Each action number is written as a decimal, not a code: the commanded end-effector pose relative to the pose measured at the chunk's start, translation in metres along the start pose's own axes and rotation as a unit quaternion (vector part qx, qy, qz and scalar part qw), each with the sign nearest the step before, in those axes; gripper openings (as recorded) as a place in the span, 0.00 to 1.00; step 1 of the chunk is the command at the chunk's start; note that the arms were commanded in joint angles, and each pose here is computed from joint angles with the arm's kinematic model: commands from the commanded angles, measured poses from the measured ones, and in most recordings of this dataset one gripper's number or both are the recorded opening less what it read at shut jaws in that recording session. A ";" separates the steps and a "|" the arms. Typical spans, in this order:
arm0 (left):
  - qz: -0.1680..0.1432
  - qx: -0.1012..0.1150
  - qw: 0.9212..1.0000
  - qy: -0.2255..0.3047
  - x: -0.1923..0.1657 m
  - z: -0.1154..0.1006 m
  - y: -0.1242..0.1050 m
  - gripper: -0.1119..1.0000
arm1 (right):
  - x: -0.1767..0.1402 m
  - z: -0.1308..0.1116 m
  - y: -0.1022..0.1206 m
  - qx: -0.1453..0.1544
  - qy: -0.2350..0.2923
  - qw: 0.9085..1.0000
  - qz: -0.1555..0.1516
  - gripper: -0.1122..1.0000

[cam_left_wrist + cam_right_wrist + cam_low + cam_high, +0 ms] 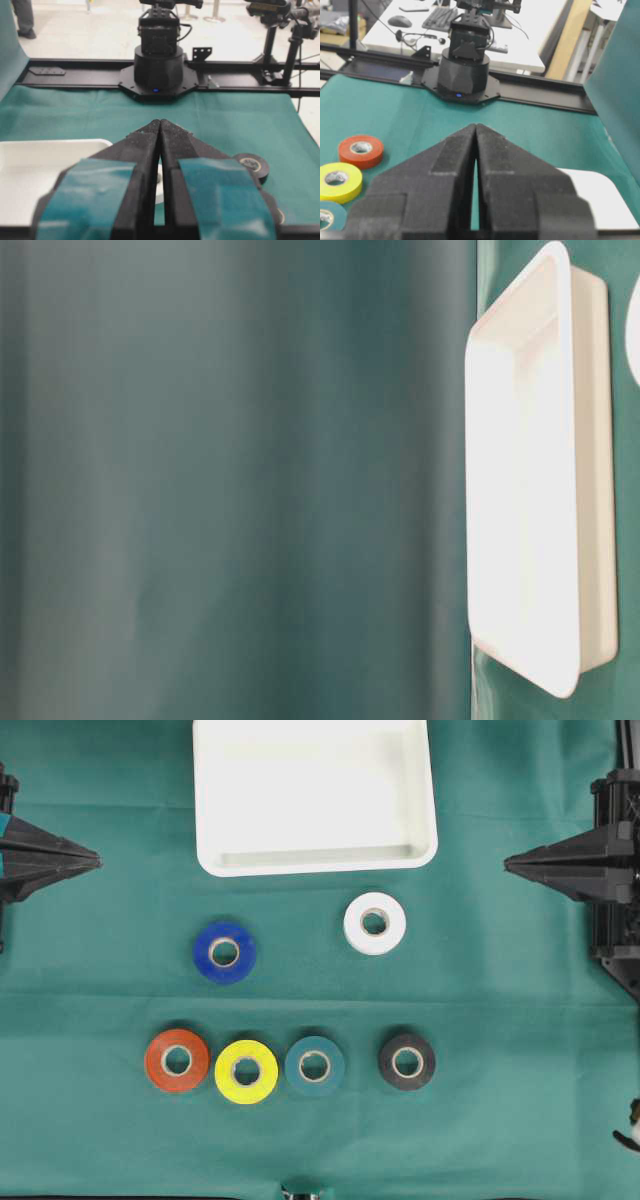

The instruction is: Pick up the tape from a random location and place it into the white case.

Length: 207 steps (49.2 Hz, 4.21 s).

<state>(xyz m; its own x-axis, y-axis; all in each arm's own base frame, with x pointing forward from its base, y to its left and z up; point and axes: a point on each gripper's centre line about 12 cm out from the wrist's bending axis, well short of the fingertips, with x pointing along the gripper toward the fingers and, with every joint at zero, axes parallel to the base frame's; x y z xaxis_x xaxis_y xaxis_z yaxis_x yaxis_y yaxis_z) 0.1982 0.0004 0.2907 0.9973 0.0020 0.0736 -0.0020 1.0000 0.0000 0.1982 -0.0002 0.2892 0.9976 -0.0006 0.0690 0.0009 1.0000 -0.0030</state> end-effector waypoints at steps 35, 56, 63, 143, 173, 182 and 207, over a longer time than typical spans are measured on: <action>0.001 -0.005 1.000 0.015 0.004 0.005 0.000 0.36 | 0.008 0.010 -0.001 0.010 0.027 1.000 -0.002 0.22; 0.002 -0.006 1.000 0.016 0.004 0.005 0.001 0.99 | 0.011 0.007 -0.001 0.010 0.048 0.999 -0.002 0.92; 0.002 -0.006 1.000 0.015 0.004 0.006 0.001 0.99 | 0.011 0.009 -0.001 0.010 0.046 0.999 -0.002 0.92; -0.068 -0.001 0.996 0.058 0.096 0.011 -0.041 0.99 | 0.011 0.007 -0.001 0.010 0.056 0.998 -0.002 0.92; -0.068 -0.001 0.986 0.151 0.105 0.007 -0.042 0.99 | 0.011 0.008 -0.001 0.010 0.059 0.998 -0.002 0.92; -0.065 -0.005 0.969 0.240 0.112 0.010 -0.043 0.99 | 0.011 0.009 -0.001 0.011 0.063 0.998 -0.002 0.92; -0.050 0.005 0.868 0.494 0.146 0.002 -0.048 0.99 | 0.012 0.007 -0.001 0.011 0.075 0.997 -0.002 0.92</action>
<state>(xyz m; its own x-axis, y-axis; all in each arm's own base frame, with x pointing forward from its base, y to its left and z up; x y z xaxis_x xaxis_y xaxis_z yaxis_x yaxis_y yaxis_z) 0.3377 -0.0459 0.2912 0.5923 -0.0839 -0.8014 0.0930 0.9950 -0.0354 0.2063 -0.0006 0.2871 0.9949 -0.0028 -0.1011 0.0045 0.9998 0.0168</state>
